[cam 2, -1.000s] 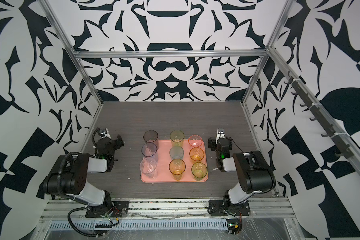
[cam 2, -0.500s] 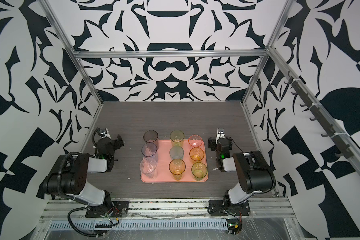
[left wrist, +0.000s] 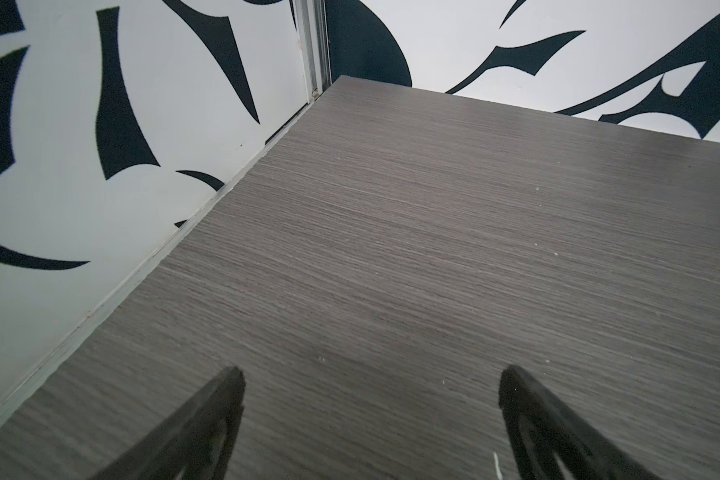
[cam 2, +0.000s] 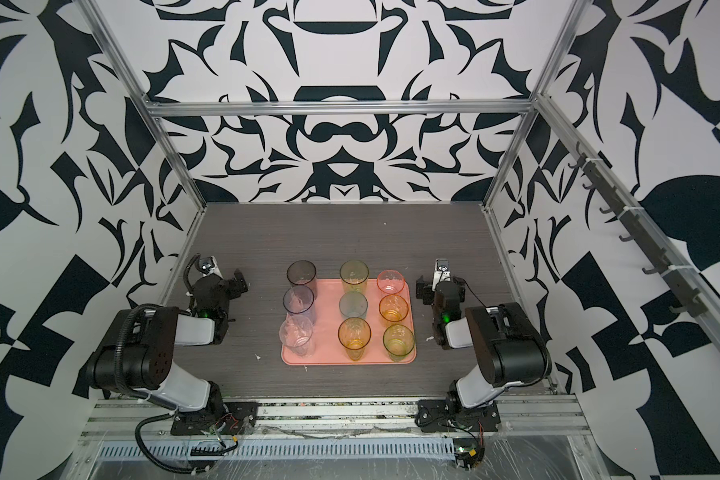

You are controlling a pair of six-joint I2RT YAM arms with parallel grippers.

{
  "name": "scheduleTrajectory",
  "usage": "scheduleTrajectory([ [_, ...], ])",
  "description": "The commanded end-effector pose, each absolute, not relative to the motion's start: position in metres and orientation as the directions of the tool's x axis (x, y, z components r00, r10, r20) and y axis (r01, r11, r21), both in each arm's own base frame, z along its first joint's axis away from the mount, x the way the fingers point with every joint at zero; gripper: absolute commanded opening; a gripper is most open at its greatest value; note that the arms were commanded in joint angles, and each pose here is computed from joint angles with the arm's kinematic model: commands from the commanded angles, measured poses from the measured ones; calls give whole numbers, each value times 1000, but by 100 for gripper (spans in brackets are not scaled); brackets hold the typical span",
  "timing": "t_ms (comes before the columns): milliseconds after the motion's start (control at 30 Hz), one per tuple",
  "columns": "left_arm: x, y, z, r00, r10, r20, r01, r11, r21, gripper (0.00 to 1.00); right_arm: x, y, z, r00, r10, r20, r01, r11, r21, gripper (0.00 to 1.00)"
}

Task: Place the glasses into the tray

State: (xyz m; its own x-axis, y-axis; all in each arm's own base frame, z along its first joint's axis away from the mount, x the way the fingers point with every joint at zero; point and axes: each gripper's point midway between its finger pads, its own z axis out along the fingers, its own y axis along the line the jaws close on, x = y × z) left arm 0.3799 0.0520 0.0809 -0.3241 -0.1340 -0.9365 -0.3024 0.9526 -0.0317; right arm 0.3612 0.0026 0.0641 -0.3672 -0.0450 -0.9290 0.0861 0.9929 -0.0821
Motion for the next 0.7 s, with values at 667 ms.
scheduleTrajectory([
  [667,386,56,93,-289,-142,-947,-319,947,-45,100,379,-21,84,-335,12,-942,245,967,-75,100],
])
